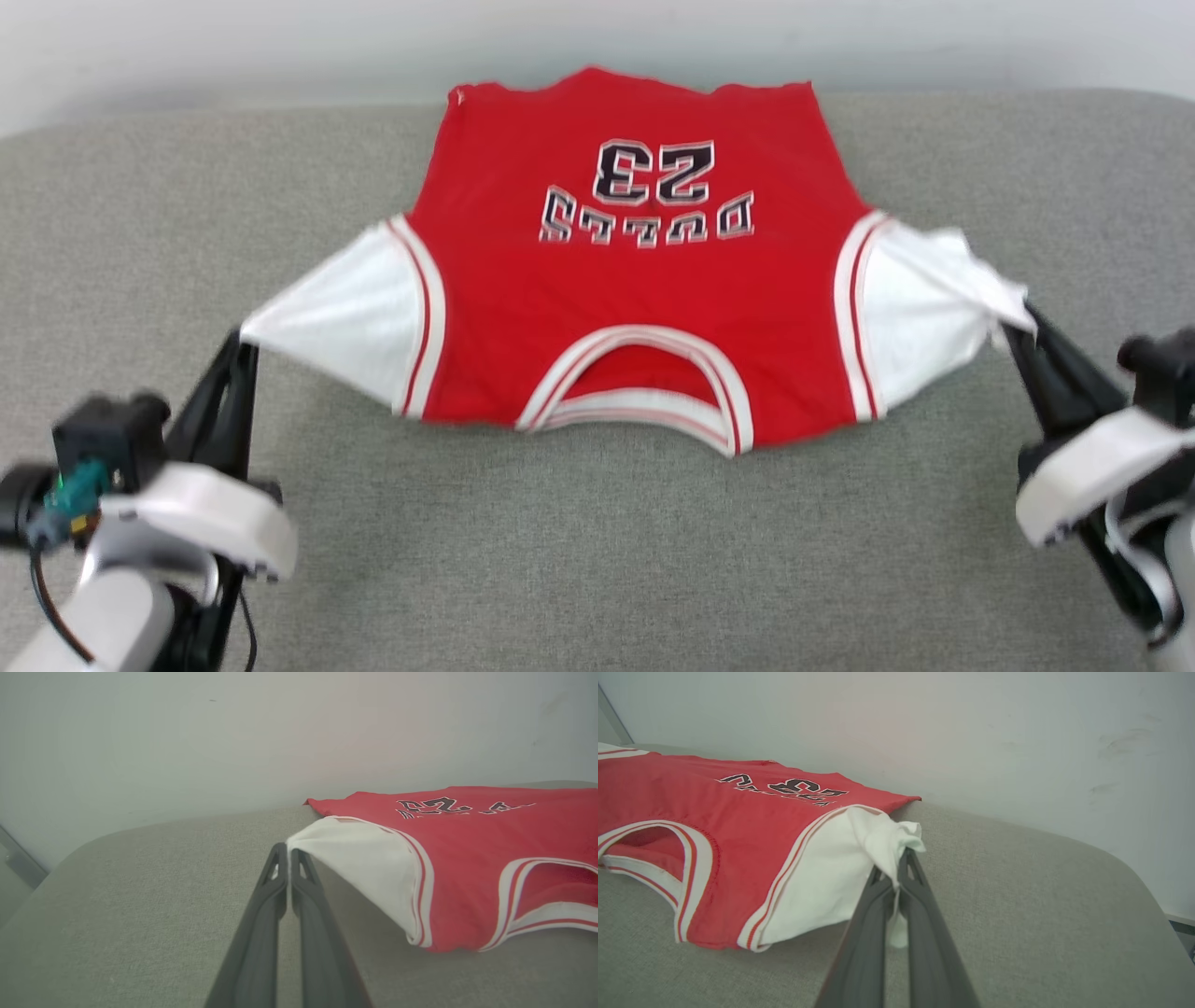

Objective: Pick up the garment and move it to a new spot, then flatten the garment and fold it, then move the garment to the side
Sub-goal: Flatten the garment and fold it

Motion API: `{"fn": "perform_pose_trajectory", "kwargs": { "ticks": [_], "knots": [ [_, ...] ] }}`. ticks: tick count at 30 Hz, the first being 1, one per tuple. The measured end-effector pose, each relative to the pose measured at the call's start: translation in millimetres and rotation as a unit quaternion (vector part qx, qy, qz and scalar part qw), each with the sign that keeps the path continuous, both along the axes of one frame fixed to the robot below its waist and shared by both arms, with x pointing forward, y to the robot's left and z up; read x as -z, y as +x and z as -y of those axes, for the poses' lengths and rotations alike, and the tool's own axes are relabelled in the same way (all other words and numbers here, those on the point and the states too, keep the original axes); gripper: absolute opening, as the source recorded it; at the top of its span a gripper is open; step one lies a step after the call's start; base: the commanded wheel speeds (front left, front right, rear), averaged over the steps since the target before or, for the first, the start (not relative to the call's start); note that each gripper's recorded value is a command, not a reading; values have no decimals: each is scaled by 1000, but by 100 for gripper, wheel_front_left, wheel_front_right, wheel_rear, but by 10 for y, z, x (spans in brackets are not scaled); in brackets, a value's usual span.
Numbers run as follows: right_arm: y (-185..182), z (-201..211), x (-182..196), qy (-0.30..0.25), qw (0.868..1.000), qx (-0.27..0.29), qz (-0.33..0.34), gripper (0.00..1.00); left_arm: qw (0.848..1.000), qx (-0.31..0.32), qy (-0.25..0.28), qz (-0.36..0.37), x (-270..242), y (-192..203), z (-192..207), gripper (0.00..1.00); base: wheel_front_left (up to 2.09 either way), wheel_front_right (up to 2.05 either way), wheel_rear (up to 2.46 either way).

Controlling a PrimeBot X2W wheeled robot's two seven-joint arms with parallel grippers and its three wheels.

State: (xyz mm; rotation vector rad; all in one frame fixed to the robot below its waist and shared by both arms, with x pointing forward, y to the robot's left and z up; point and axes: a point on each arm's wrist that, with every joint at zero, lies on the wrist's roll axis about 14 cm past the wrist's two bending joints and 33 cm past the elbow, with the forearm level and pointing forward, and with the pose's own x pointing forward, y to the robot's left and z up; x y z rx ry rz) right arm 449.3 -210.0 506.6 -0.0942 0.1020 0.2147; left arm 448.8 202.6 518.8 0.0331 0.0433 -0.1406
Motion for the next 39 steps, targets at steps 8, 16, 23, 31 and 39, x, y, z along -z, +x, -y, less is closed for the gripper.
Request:
{"fn": "perform_pose_trajectory", "kwargs": {
  "ticks": [8, 16, 23, 31, 39],
  "knots": [
    [-581, 129, 244, 11, 998, 30, -56, 0, 997, -38, -27, -60, 320, -607, -106, 0, 0, 0, 0],
    [-1028, 217, 506, 7, 992, 46, -113, 0, 991, -75, -41, -101, 568, -1058, -228, 0, 0, 0, 0],
    [-1393, 279, 827, 22, 982, 68, -174, 0, 981, -112, -59, -150, 861, -1439, -340, 0, 0, 0, 0],
    [-1778, 327, 1245, 26, 962, 79, -258, 0, 971, -130, -81, -184, 1081, -1681, -358, 0, 0, 0, 0],
    [-2031, 332, 1531, 35, 947, 89, -308, 0, 966, -137, -91, -201, 1199, -1782, -357, 0, 0, 0, 0]
  ]
}}
